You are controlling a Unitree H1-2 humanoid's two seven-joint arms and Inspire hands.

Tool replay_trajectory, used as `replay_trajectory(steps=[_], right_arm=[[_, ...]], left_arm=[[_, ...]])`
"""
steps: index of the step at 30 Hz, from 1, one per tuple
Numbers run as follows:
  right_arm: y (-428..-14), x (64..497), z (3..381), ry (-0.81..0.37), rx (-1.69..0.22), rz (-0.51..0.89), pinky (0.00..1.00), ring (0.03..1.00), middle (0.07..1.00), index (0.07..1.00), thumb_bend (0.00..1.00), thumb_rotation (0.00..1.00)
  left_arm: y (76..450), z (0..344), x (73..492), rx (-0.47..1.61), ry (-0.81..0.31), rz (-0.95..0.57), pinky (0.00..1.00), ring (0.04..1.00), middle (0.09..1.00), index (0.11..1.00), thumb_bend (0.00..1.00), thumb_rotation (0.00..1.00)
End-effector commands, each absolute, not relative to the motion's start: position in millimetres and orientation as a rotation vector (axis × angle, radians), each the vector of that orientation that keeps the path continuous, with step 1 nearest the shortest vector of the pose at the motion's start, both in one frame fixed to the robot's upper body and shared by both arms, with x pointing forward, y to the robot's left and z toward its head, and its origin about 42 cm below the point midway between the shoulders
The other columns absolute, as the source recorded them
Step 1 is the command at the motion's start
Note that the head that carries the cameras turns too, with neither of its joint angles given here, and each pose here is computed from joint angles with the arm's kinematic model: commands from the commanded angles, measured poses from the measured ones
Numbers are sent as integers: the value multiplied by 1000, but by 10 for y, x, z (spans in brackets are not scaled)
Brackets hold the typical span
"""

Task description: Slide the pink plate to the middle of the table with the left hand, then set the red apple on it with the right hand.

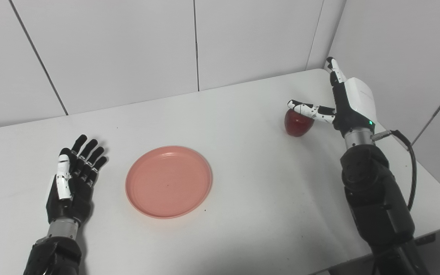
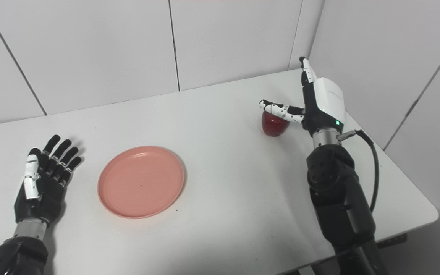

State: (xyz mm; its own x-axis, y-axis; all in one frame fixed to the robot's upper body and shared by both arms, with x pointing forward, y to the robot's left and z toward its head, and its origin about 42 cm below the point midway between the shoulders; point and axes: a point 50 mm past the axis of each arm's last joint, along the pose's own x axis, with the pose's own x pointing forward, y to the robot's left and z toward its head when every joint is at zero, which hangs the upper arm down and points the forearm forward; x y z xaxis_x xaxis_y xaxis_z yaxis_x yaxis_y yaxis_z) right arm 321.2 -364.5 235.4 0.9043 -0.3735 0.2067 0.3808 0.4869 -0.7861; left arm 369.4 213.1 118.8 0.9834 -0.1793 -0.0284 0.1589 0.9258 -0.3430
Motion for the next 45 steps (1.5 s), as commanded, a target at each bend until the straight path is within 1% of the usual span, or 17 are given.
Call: replay_trajectory(steps=[1, 5, 7, 10, 14, 16, 19, 23, 31, 34, 45], right_arm=[[-3700, 3272, 2481, -60, -975, -486, 775, 890, 947, 980, 1000, 591], [-3711, 3300, 2426, -34, -972, -478, 784, 897, 951, 972, 1000, 591], [-3695, 3307, 2419, -27, -971, -468, 766, 885, 943, 963, 1000, 580], [-3666, 3314, 2419, -7, -950, -451, 785, 898, 951, 954, 1000, 577], [-3648, 3346, 2412, 17, -944, -415, 791, 907, 957, 971, 1000, 580], [-3635, 3360, 2404, 23, -926, -397, 799, 914, 963, 981, 1000, 565], [-3625, 3381, 2384, 32, -921, -384, 780, 896, 951, 975, 1000, 547], [-3608, 3402, 2360, 40, -921, -372, 779, 895, 948, 974, 1000, 528], [-3630, 3452, 2303, 51, -914, -367, 800, 909, 949, 969, 1000, 488], [-3628, 3460, 2298, 55, -905, -365, 808, 912, 952, 966, 1000, 457], [-3697, 3484, 2212, 78, -905, -374, 803, 908, 947, 970, 1000, 465]], left_arm=[[2181, 980, 3607, -347, 161, -142, 878, 872, 879, 869, 348, 1000], [2179, 987, 3600, -343, 163, -140, 874, 870, 877, 866, 349, 1000], [2183, 990, 3596, -341, 160, -143, 874, 872, 879, 866, 347, 1000], [2189, 989, 3592, -348, 158, -146, 879, 876, 885, 871, 346, 1000], [2188, 991, 3583, -343, 160, -140, 875, 872, 879, 864, 347, 1000], [2187, 993, 3579, -345, 160, -141, 877, 874, 881, 866, 350, 1000], [2185, 997, 3573, -346, 160, -142, 877, 874, 881, 865, 351, 1000], [2180, 999, 3571, -346, 159, -142, 878, 873, 880, 864, 350, 1000], [2180, 1015, 3556, -339, 155, -144, 878, 870, 877, 864, 351, 1000], [2179, 1017, 3552, -333, 156, -143, 874, 866, 874, 864, 352, 1000], [2165, 1043, 3535, -333, 154, -144, 881, 872, 879, 868, 351, 1000]])
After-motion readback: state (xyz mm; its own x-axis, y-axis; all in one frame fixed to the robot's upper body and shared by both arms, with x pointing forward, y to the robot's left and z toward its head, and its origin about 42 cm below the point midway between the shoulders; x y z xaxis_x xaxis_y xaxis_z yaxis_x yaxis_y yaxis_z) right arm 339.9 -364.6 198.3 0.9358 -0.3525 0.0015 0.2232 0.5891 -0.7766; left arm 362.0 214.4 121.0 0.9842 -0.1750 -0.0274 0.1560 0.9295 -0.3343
